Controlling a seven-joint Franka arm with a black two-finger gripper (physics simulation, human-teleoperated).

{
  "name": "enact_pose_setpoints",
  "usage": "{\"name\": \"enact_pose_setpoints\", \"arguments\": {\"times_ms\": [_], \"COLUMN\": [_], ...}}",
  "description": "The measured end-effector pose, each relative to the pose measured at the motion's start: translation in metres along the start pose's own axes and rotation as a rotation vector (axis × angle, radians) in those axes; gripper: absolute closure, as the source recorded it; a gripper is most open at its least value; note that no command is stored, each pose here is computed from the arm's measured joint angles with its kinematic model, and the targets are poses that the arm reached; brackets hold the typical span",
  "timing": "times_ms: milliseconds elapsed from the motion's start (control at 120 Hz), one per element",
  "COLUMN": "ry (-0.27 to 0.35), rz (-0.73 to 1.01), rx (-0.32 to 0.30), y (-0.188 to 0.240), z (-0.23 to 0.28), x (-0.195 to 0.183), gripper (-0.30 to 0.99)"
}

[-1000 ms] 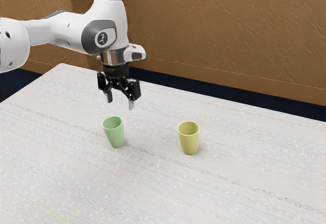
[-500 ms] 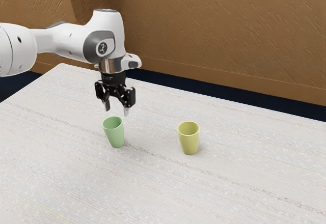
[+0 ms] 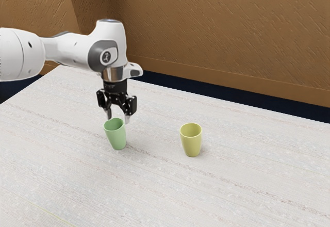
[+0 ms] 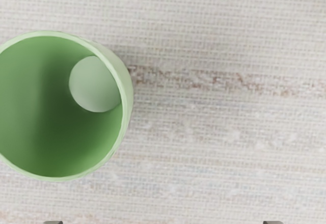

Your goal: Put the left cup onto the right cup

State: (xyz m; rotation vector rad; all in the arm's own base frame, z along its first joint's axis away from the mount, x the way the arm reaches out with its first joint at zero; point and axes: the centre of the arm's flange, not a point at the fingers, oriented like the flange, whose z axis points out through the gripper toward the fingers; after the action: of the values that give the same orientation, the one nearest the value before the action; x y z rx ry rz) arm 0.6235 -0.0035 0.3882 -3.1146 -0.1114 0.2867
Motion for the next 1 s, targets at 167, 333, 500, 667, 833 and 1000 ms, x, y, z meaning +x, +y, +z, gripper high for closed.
{"name": "enact_pose_setpoints", "arguments": {"times_ms": [167, 333, 500, 667, 833, 1000], "ry": [-0.002, -0.009, -0.017, -0.021, -0.021, -0.019], "rz": [-0.011, -0.014, -0.022, -0.022, -0.025, -0.031], "rx": [-0.005, -0.005, -0.003, -0.003, -0.002, 0.0], "y": [-0.006, -0.007, -0.012, -0.012, -0.014, -0.02], "z": [0.008, 0.016, 0.026, 0.032, 0.036, 0.037], "x": [0.004, 0.009, 0.013, 0.016, 0.02, 0.025], "gripper": [0.2, 0.2, 0.21, 0.21, 0.21, 0.22]}}
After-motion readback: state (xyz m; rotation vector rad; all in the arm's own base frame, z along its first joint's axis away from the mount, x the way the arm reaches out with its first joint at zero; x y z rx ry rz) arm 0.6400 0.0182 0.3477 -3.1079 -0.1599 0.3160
